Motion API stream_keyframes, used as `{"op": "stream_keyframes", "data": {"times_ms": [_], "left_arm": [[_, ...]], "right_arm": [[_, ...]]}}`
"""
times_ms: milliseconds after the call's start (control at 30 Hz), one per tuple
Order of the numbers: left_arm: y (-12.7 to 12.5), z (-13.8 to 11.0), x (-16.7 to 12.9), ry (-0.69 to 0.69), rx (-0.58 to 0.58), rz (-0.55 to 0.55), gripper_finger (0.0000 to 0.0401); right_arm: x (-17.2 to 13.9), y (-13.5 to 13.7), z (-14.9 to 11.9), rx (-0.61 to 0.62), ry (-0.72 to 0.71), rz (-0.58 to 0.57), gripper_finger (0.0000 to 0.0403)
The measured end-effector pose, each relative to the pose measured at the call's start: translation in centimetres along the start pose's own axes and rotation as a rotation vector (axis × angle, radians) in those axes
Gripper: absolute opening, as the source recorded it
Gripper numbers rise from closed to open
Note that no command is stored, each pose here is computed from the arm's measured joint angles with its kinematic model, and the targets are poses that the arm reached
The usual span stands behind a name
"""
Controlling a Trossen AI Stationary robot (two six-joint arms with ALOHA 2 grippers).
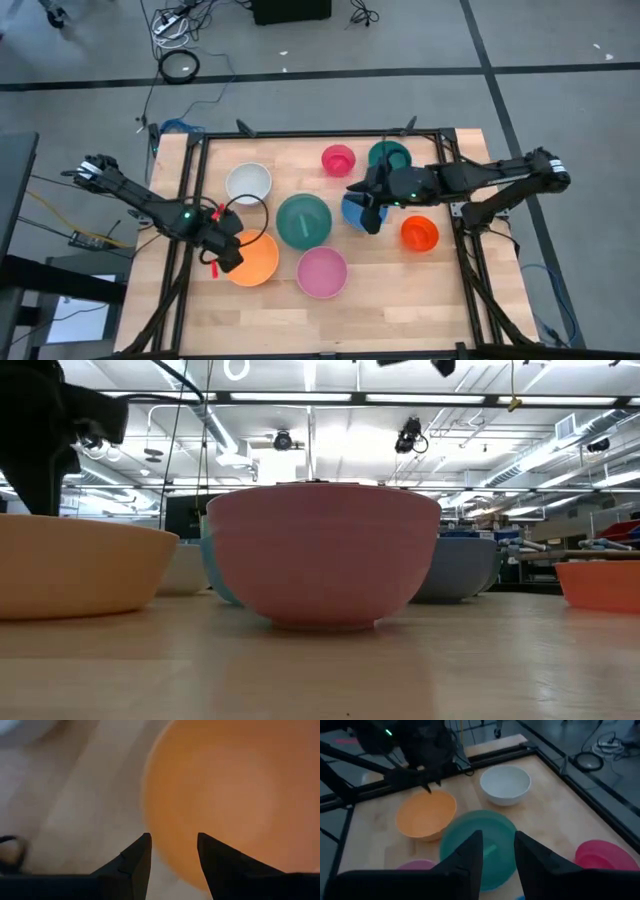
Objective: Nest bowls inside each other
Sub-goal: Stack the light orange bowl on top of the dark green bowl
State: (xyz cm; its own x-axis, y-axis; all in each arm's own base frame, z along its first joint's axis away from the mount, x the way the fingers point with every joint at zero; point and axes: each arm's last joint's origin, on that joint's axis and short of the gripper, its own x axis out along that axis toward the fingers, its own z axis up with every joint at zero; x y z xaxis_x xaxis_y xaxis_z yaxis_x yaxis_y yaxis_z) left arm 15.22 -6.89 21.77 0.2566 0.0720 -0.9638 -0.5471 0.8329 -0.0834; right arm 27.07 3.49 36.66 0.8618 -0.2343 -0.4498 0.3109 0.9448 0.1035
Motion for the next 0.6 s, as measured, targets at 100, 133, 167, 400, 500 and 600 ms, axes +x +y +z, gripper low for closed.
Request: {"op": "stream_keyframes", "data": {"times_ms": [100,133,167,400,500,600], "left_arm": [[0.2,-0.2,0.3,0.014,0.003,0.014,0.0178],[0.2,-0.1,0.3,0.016,0.000,0.009,0.0182],[0.2,-0.1,0.3,0.021,-0.002,0.005,0.0186],[0.7,0.3,0.4,0.038,-0.038,0.026,0.0218],[1.0,0.6,0.7,0.023,-0.091,0.039,0.0225],[1.4,0.3,1.4,0.032,-0.127,0.063,0.0227]], "right_arm": [[-0.6,0.3,0.0,-0.002,-0.014,0.003,0.0100],[-0.6,0.4,-0.1,0.002,-0.011,0.006,0.0100],[-0.6,0.5,-0.2,0.001,-0.003,0.008,0.0100],[0.0,0.9,-1.1,-0.002,0.064,-0.006,0.0100],[0.2,1.0,-1.2,-0.002,0.073,-0.005,0.0100],[0.1,1.1,-1.2,-0.004,0.076,0.001,0.0100]]}}
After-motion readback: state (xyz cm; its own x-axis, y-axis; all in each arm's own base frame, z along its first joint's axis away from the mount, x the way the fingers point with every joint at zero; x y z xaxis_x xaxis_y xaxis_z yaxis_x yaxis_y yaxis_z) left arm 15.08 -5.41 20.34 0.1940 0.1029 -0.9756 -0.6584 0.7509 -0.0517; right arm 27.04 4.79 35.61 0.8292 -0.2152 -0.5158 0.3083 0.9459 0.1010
